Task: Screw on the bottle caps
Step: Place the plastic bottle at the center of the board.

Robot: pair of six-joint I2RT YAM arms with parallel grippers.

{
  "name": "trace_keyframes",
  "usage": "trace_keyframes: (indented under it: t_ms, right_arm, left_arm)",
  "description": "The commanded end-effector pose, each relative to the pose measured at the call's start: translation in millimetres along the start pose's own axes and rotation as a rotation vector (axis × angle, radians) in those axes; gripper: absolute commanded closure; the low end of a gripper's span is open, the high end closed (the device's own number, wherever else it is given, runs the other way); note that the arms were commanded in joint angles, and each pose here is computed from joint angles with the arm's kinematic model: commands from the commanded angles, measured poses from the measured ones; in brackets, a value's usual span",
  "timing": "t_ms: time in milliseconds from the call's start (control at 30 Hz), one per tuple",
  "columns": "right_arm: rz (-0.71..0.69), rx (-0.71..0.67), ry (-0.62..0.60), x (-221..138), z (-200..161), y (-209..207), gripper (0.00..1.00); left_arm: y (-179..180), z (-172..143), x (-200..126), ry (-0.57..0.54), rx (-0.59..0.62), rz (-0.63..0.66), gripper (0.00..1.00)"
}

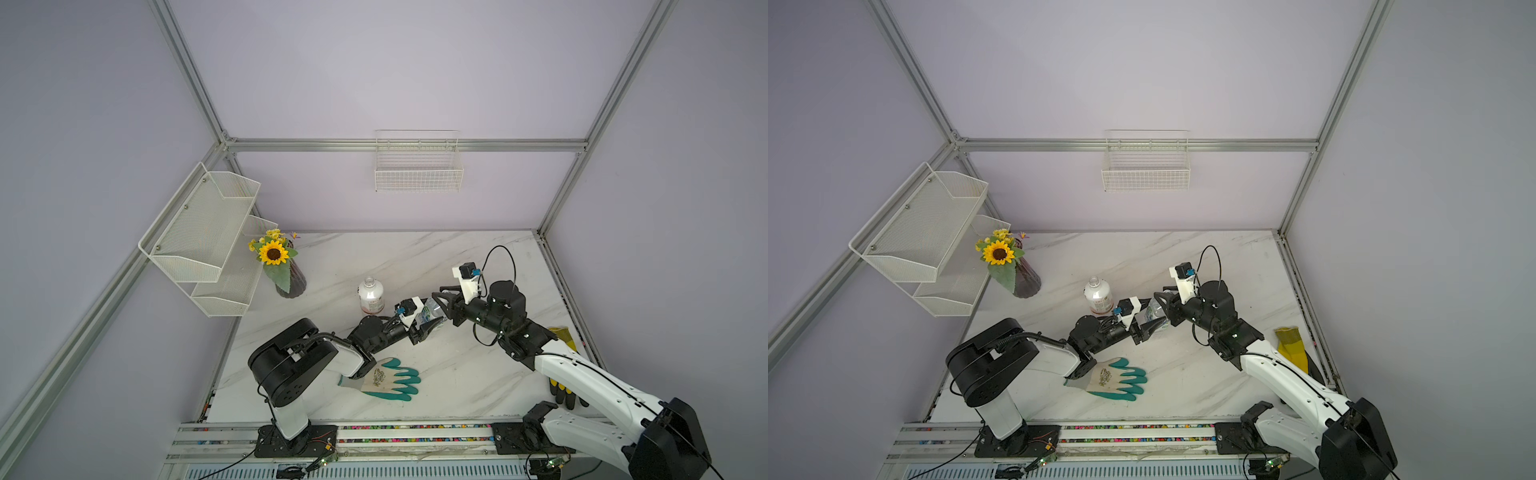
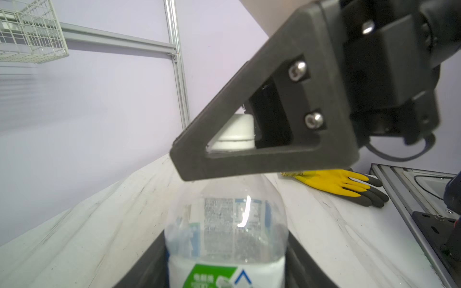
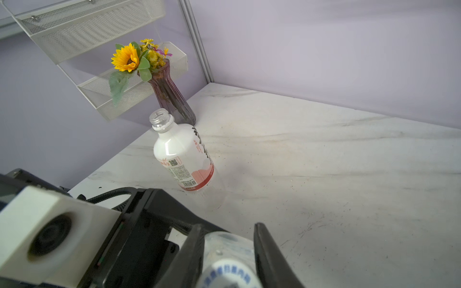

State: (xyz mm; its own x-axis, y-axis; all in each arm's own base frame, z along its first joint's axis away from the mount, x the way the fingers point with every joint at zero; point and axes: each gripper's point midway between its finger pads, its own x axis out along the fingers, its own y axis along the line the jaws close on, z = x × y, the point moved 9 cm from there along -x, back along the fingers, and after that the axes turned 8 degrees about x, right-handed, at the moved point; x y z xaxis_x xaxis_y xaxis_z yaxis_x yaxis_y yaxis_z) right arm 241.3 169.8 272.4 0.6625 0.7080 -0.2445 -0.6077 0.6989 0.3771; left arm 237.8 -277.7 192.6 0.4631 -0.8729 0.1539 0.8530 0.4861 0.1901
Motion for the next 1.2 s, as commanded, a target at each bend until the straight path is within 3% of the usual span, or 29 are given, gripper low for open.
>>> trace_keyframes:
  t_ms: [0, 67, 167, 333, 533, 767, 1000, 1167]
  right_arm:
    - [0.015, -0.025, -0.042, -0.3, 11.1, 4.9, 0.73]
    - [0.020, -0.042, -0.035, -0.3, 12.7, 6.1, 0.80]
    - [0.002, -0.086, -0.026, -0.5, 15.3, 5.9, 0.86]
    - [-0.081, -0.185, -0.049, 3.3, 28.9, 0.1, 0.89]
    - [-0.215, -0.210, -0.107, 29.2, 58.8, -46.0, 0.89]
    - [-0.259, -0.258, -0.113, 88.5, 75.7, -86.4, 0.87]
    - [-0.290, -0.235, -0.141, 113.2, 68.7, -109.9, 0.84]
    - [-0.294, -0.212, -0.098, 123.6, 56.9, -121.1, 0.81]
  left_arm:
    - [4.1, 21.5, 4.9, -0.119, 0.019, 0.011, 0.39]
    - [4.5, 18.0, 5.5, -0.109, 0.022, 0.021, 0.36]
    - [6.1, 12.8, 5.0, -0.091, 0.023, 0.046, 0.19]
    - [5.8, 12.3, -3.4, -0.067, 0.006, 0.074, 0.00]
    - [-3.5, 29.9, -18.6, 0.037, -0.019, 0.056, 0.00]
    - [-7.3, 77.2, -47.3, 0.103, -0.057, 0.057, 0.00]
    - [12.4, 98.5, -81.9, 0.246, -0.109, 0.301, 0.00]
    - [26.7, 103.6, -102.0, 0.268, -0.134, 0.416, 0.00]
